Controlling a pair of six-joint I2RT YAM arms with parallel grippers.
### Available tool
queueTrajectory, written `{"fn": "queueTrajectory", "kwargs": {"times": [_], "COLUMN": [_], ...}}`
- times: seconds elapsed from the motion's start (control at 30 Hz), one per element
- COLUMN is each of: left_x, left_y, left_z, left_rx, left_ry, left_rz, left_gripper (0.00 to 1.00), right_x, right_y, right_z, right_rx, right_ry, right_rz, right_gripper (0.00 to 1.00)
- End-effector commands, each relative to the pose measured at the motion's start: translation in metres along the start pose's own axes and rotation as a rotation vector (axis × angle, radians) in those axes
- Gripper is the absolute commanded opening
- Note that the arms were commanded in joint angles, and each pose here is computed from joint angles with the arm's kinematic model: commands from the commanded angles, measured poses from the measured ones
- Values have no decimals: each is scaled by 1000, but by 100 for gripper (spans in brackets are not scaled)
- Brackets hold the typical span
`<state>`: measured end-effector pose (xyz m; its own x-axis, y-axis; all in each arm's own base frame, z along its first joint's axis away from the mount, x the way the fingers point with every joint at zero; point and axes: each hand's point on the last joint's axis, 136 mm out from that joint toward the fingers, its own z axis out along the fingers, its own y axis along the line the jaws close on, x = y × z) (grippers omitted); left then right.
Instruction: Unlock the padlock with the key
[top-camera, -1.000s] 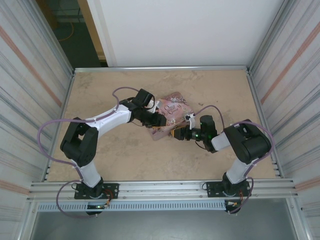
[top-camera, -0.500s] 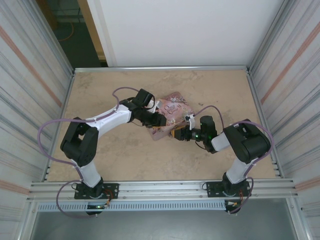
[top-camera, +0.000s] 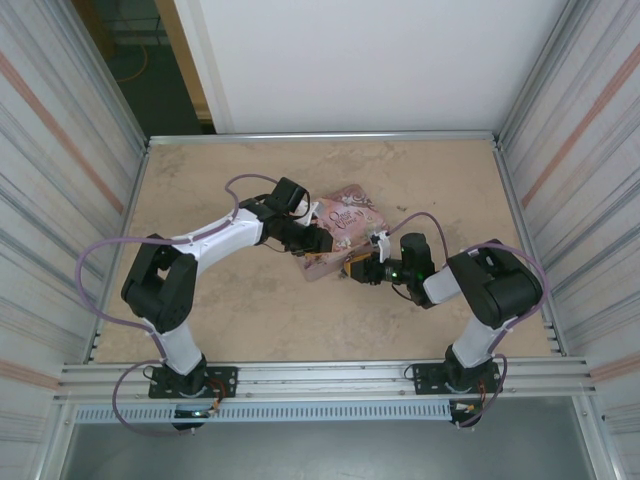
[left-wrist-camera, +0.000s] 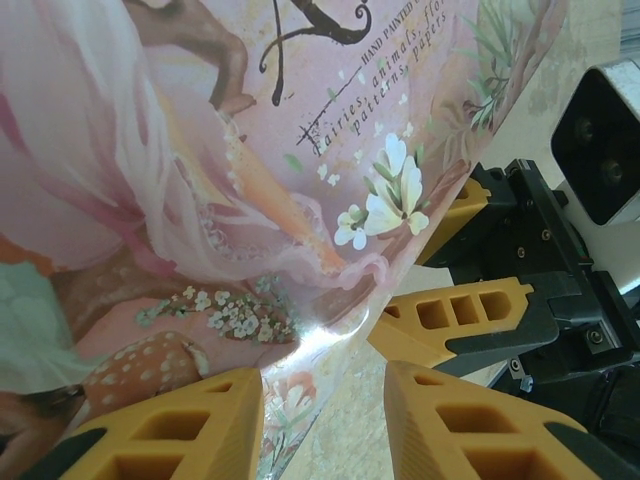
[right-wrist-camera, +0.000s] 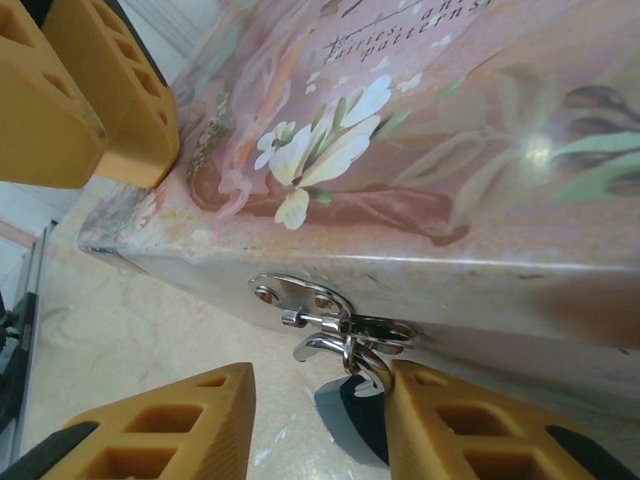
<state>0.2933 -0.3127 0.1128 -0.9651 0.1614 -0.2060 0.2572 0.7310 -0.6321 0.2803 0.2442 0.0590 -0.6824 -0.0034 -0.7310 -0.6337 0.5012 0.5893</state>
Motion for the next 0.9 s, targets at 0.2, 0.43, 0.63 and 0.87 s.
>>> {"fn": "queueTrajectory", "kwargs": {"times": [0.2, 0.43, 0.63, 0.87], "left_x": [5, 8, 14, 20], "left_y": [4, 7, 12, 15], "left_z": [9, 9, 12, 12], "left_rx": [-16, -27, -38, -39], "left_ry": [33, 31, 40, 43], "left_rz": [-17, -22, -29, -40], "left_gripper": [37, 37, 37, 37], "right_x": [-4, -2, -6, -12], "right_y": [17, 12, 7, 5], "right_z": [3, 2, -2, -7], "right_rx": [-44, -24, -15, -21], "right_ry": [19, 21, -18, -69], "right_rz": [-63, -35, 13, 76], "right_gripper": [21, 7, 0, 0]}}
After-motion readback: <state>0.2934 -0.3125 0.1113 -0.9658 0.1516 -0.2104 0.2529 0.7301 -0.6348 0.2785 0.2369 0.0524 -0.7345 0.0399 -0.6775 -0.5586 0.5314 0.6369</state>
